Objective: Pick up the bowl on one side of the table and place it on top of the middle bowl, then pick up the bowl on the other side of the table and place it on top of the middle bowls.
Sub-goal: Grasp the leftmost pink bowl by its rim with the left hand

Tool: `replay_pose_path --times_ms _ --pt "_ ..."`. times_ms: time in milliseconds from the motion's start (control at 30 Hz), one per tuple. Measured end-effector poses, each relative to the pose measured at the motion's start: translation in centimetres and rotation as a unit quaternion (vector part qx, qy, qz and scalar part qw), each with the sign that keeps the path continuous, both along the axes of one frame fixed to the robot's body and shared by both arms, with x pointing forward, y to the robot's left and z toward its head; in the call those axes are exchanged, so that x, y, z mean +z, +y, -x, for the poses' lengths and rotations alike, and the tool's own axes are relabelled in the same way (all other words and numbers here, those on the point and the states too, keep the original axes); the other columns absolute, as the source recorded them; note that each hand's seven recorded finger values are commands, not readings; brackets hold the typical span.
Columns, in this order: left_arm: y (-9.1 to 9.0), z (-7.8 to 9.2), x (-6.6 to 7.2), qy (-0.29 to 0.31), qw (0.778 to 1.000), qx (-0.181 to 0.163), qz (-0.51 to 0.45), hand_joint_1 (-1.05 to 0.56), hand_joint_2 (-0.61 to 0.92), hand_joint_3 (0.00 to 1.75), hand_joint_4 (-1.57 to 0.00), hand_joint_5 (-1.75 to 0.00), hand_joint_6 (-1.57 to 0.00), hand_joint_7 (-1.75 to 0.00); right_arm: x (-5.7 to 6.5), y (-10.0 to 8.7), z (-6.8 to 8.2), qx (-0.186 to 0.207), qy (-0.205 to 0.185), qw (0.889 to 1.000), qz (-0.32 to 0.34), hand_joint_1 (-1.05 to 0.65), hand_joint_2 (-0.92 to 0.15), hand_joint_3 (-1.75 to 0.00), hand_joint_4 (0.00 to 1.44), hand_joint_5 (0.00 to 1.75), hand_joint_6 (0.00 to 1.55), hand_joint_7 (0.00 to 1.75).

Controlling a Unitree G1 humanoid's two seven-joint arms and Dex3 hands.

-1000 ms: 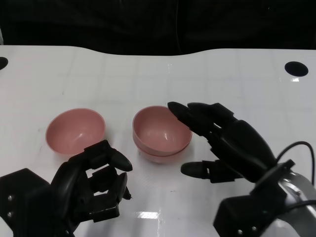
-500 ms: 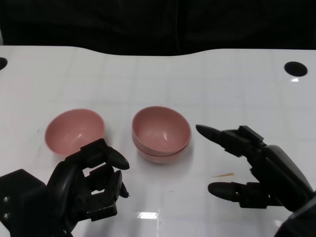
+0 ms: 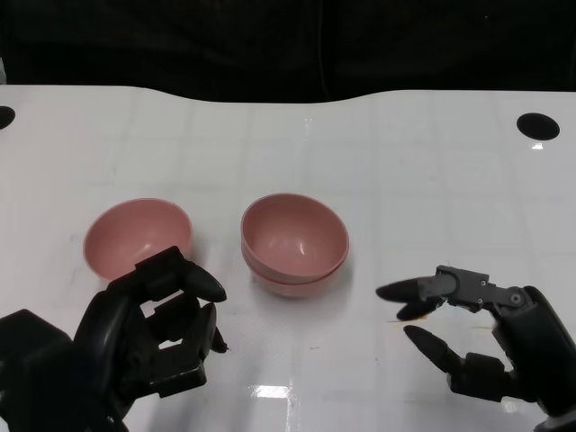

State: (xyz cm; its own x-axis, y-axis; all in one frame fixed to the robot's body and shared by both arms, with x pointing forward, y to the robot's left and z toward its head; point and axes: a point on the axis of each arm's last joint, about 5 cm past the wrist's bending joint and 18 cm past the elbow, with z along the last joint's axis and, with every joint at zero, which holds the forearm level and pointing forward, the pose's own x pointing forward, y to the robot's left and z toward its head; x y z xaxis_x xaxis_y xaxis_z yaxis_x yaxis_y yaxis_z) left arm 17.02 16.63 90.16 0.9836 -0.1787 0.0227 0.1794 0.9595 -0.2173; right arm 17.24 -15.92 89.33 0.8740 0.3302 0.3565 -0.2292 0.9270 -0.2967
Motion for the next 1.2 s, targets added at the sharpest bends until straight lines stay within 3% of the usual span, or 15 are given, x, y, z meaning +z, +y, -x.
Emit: replay_pose_path --times_ms 133,167,267,300,333,400,467,567,667,833,967,1033,1100,1200 --pt "0.2 0.0 0.1 -0.015 1.000 0.016 -0.004 -0.11 0.40 1.25 -0.69 -1.61 -0.74 -1.30 -0.5 -0.3 -0.1 -0.011 0.026 1.000 -0.010 -0.07 -0.45 -1.30 0.96 1.49 0.93 1.11" --pt "0.3 0.0 0.1 -0.022 1.000 0.020 -0.010 -0.13 0.42 1.18 -0.68 -1.55 -0.71 -1.26 -0.6 -0.3 -0.2 -0.013 0.038 0.999 -0.017 -0.06 -0.41 -1.40 0.97 1.58 0.92 1.24" --pt "0.4 0.1 0.3 -0.046 0.997 0.036 -0.044 -0.13 0.49 1.02 -0.66 -1.45 -0.68 -1.18 -0.7 -0.4 -0.3 -0.022 0.068 0.997 -0.027 -0.05 -0.35 -1.51 0.96 1.70 0.89 1.38" --pt "0.5 0.1 0.4 -0.054 0.996 0.042 -0.055 -0.15 0.56 0.86 -0.60 -1.34 -0.64 -0.97 -0.7 -0.4 -0.4 -0.023 0.073 0.997 -0.029 -0.06 -0.34 -1.52 0.96 1.73 0.87 1.47" --pt "0.6 0.1 0.5 -0.065 0.994 0.047 -0.068 -0.15 0.60 0.78 -0.58 -1.30 -0.64 -0.87 -0.7 -0.4 -0.4 -0.023 0.076 0.996 -0.031 -0.06 -0.34 -1.52 0.97 1.74 0.86 1.51" --pt "1.1 0.2 0.7 -0.086 0.989 0.057 -0.110 -0.23 0.72 0.49 -0.55 -0.99 -0.63 -0.46 -0.7 -0.1 -0.5 -0.023 0.085 0.995 -0.041 -0.07 -0.31 -1.57 0.96 1.74 0.84 1.61" --pt "1.7 0.1 1.1 -0.101 0.980 0.066 -0.161 -0.28 0.83 0.26 -0.51 -0.82 -0.62 -0.21 -0.6 0.0 -0.6 -0.022 0.096 0.994 -0.046 -0.08 -0.30 -1.59 0.95 1.75 0.83 1.65" --pt "2.4 0.1 1.8 -0.112 0.962 0.068 -0.239 -0.36 0.91 0.10 -0.40 -0.67 -0.55 -0.05 -0.4 0.2 -0.7 -0.021 0.104 0.993 -0.053 -0.07 -0.29 -1.60 0.95 1.75 0.82 1.67" --pt "2.9 0.0 3.1 -0.118 0.942 0.072 -0.307 -0.39 0.91 0.05 -0.32 -0.59 -0.48 -0.01 -0.2 0.4 -0.9 -0.019 0.115 0.991 -0.062 -0.07 -0.29 -1.61 0.94 1.75 0.81 1.67" --pt "3.2 0.0 4.4 -0.114 0.882 0.080 -0.450 -0.46 0.92 0.02 -0.34 -0.49 -0.41 0.00 -0.1 0.4 -0.9 -0.018 0.124 0.990 -0.062 -0.07 -0.28 -1.61 0.93 1.75 0.80 1.66" --pt "3.4 -0.7 5.3 -0.124 0.790 0.078 -0.596 -0.53 0.90 0.00 -0.37 -0.36 -0.43 -0.01 0.0 0.3 -1.0 -0.020 0.128 0.990 -0.061 -0.07 -0.28 -1.61 0.93 1.75 0.80 1.65" --pt "3.3 -1.4 5.4 -0.128 0.755 0.081 -0.638 -0.56 0.89 0.00 -0.39 -0.34 -0.44 -0.01 0.0 0.3 -1.0 -0.021 0.127 0.990 -0.061 -0.07 -0.27 -1.61 0.93 1.75 0.80 1.63" --pt "3.1 -2.1 5.0 -0.121 0.738 0.083 -0.659 -0.55 0.88 0.00 -0.42 -0.29 -0.45 -0.01 0.0 0.3 -0.9 -0.021 0.126 0.990 -0.062 -0.07 -0.27 -1.61 0.93 1.75 0.80 1.62" --pt "3.0 -2.7 4.2 -0.105 0.729 0.077 -0.672 -0.54 0.88 0.00 -0.46 -0.22 -0.45 0.00 0.0 0.3 -0.9 -0.022 0.126 0.990 -0.062 -0.08 -0.27 -1.62 0.93 1.75 0.80 1.62"
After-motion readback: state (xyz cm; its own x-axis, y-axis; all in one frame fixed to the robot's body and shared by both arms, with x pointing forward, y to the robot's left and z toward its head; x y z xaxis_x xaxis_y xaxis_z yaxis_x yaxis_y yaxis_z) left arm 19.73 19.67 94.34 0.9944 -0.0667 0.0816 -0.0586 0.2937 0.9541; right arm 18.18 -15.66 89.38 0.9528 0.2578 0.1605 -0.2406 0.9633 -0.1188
